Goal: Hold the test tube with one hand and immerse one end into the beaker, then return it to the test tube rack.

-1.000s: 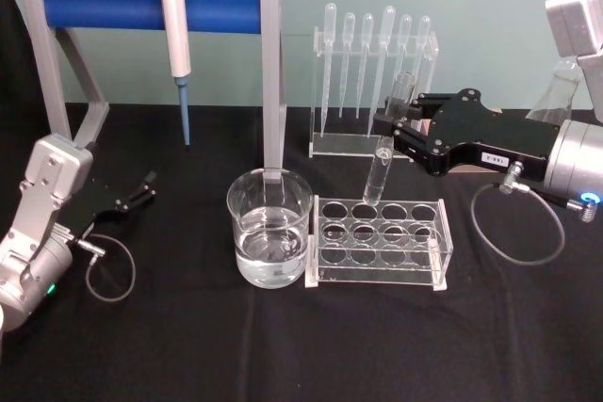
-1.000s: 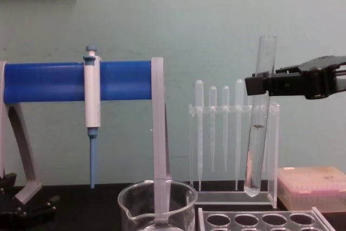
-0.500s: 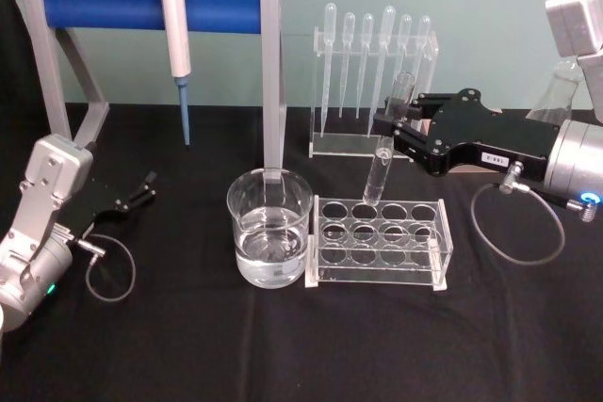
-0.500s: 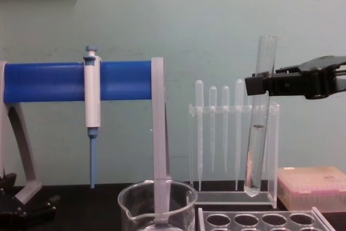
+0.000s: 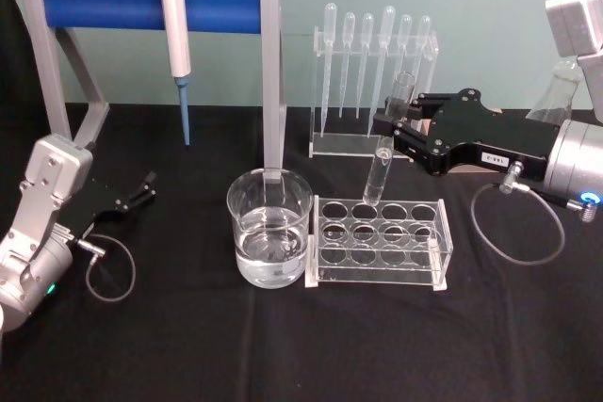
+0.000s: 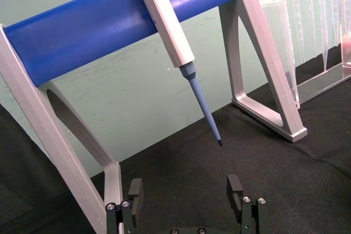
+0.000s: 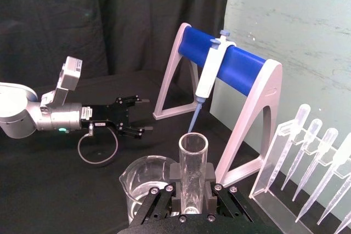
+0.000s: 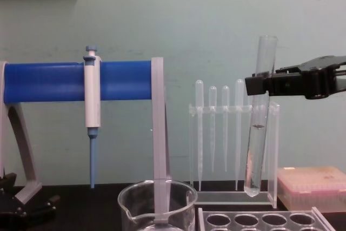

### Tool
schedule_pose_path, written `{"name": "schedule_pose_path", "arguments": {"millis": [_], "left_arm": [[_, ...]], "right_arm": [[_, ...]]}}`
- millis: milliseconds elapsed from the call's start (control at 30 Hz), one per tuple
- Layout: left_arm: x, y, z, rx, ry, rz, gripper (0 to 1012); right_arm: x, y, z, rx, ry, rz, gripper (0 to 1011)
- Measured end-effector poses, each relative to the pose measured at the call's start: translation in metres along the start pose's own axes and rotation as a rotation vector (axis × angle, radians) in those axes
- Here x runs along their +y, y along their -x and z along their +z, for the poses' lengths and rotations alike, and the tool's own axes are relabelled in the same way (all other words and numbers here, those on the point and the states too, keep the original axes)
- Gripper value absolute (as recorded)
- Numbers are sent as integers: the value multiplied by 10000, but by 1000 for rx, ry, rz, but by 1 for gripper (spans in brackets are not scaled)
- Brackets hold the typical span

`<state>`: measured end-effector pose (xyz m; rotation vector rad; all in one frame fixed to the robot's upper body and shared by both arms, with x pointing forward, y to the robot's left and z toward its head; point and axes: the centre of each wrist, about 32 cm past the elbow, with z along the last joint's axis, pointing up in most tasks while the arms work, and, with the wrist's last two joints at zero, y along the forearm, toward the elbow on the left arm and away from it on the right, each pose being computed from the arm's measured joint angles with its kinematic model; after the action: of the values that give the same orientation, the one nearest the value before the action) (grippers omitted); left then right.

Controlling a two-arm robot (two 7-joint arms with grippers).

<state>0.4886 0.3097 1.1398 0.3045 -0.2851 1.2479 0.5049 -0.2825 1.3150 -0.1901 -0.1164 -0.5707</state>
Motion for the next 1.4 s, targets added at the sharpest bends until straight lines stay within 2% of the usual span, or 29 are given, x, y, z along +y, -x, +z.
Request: {"name": "schedule_pose_path", "arguments": {"millis": [1400], "left_arm": [[0, 0, 0, 0, 0, 0, 1000]], "right_arm": [[0, 0, 0, 0, 0, 0, 241]]}}
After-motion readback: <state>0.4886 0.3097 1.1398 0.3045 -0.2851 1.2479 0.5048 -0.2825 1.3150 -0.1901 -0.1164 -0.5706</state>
